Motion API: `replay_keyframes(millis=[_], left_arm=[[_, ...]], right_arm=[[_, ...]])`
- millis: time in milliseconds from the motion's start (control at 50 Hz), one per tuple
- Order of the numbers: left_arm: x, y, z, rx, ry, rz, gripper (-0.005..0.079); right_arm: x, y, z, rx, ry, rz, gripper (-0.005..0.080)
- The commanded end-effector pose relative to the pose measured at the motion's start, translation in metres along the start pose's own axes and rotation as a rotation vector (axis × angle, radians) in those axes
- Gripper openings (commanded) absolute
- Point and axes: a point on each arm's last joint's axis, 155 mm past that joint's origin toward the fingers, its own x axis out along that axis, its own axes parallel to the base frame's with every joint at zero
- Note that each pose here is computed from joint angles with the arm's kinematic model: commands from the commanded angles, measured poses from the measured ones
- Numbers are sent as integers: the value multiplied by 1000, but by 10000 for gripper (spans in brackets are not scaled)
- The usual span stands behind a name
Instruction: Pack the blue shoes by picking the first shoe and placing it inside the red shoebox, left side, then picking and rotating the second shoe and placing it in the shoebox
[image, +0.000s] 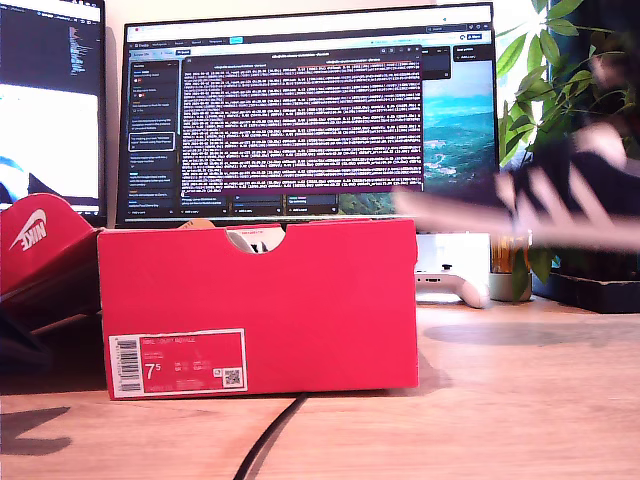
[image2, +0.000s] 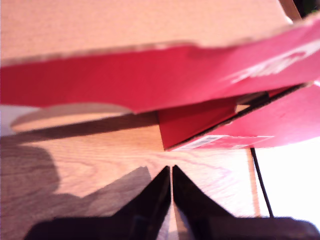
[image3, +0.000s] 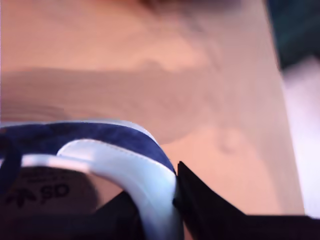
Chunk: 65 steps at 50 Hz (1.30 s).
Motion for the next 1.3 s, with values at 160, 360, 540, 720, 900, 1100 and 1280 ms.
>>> replay_keyframes(millis=[160,360,540,720,900,1100,1280], left_arm=[[0,7,-11,-7,22,14,-20],[0,7,-11,-7,22,14,-20],[0,7,-11,-7,22,14,-20],[0,6,-11,-8,22,13,-20],[0,6,-11,-7,21,13,-20],[-1,-2,10,31,-63,-14,-20],[-4,-22,37,85,-166,-82,-20]], right_arm=[[-69,46,78,-101,-295,241,-13],[-115,103,125,-245,-549,440,-13],[-149,151,146,-507,-767,452,-13],[-180,185,165,-642,-958,398,-13],[-192,215,166,-816,-1062,336,-13],[-183,247,158,-973,-1092,304,-13],[-154,262,154,-1049,-1049,265,-13]])
